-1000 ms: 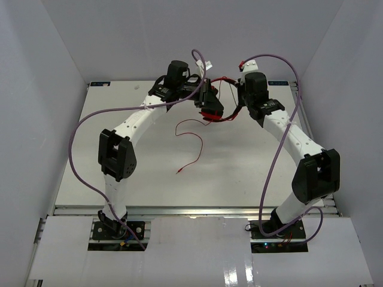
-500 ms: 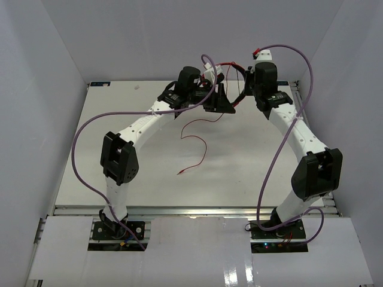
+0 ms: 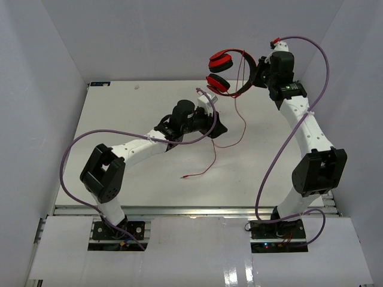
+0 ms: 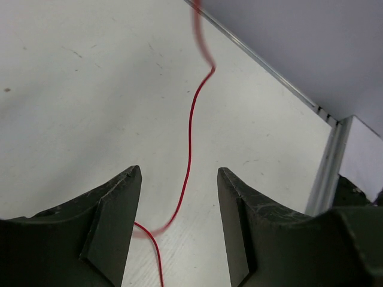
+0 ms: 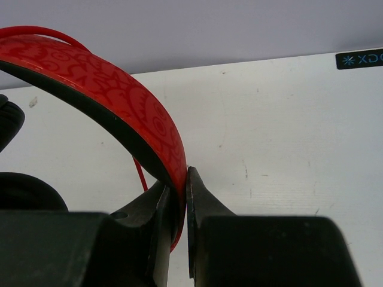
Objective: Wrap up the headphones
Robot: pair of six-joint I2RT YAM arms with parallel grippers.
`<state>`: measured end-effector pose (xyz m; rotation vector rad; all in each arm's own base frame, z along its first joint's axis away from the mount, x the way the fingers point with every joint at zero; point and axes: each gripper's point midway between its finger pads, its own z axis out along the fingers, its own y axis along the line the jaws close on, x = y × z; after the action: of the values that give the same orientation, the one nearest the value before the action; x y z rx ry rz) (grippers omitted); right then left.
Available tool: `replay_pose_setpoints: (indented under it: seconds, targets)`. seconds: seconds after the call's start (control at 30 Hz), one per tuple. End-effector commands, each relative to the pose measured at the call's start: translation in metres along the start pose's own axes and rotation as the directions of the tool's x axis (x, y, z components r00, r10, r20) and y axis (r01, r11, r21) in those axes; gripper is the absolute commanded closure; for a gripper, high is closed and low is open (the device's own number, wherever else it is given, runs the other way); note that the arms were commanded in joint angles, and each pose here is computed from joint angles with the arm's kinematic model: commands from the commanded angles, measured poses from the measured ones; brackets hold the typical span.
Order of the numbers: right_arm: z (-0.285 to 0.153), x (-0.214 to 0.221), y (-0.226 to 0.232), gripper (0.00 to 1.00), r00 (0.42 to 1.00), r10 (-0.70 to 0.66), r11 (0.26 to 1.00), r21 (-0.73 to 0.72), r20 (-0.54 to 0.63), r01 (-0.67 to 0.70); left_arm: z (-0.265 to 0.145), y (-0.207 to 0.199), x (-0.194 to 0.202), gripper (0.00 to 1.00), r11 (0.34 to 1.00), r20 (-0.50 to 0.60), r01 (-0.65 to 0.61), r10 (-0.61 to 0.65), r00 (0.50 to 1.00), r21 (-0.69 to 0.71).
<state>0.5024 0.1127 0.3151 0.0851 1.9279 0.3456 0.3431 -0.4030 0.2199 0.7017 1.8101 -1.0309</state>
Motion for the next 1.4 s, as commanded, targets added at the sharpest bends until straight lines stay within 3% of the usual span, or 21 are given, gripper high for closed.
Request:
replay_pose_setpoints:
  seconds: [0.0,0.17,0.33,0.4,0.53,0.8,0.9,1.13,1.17,1.3,1.37]
  targets:
    - [-0.034,-0.056,0.036,0.92,0.990,0.084,0.986,-0.154,0.112,-0.066,-0.011,0.002,-0.046,0.34,0.985,0.231,-0.163,0.172,0.958,-0.056]
    - [-0.049,-0.065,0.042,0.92,0.989,0.095,0.979,-0.192,0.115,-0.072,-0.011,0.000,-0.035,0.30,0.971,0.324,-0.236,0.231,0.918,-0.023]
    - [-0.059,-0.078,0.041,0.92,0.988,0.076,0.981,-0.188,0.134,-0.050,-0.026,-0.023,-0.017,0.10,0.917,0.433,-0.392,0.325,0.840,0.073]
    - [-0.062,-0.082,0.041,0.92,0.987,0.074,0.981,-0.188,0.142,-0.046,-0.020,-0.024,-0.005,0.02,0.875,0.412,-0.475,0.399,0.819,0.096]
    - [-0.064,-0.083,0.043,0.92,0.987,0.076,0.979,-0.196,0.140,-0.047,-0.001,-0.016,0.024,0.02,0.787,0.333,-0.597,0.528,0.781,0.153]
    - [-0.068,-0.079,0.047,0.92,0.989,0.077,0.975,-0.216,0.125,-0.049,0.021,0.005,0.070,0.02,0.734,0.147,-0.630,0.615,0.775,0.253]
    - [-0.070,-0.080,0.047,0.92,0.989,0.076,0.975,-0.216,0.127,-0.047,0.027,0.009,0.082,0.07,0.764,0.039,-0.567,0.586,0.810,0.307]
    - [-0.071,-0.078,0.045,0.92,0.988,0.070,0.977,-0.210,0.138,-0.040,0.030,0.026,0.106,0.17,0.842,-0.106,-0.465,0.507,0.855,0.274]
    - [-0.071,-0.078,0.045,0.92,0.988,0.068,0.977,-0.210,0.142,-0.038,0.031,0.028,0.111,0.23,0.849,-0.124,-0.456,0.500,0.857,0.268]
    - [-0.074,-0.079,0.044,0.92,0.987,0.056,0.979,-0.204,0.149,-0.025,0.038,0.040,0.127,0.65,0.867,-0.173,-0.428,0.476,0.862,0.255]
    - [-0.077,-0.081,0.043,0.92,0.986,0.048,0.980,-0.197,0.160,-0.016,0.040,0.044,0.131,0.76,0.871,-0.185,-0.425,0.473,0.861,0.247]
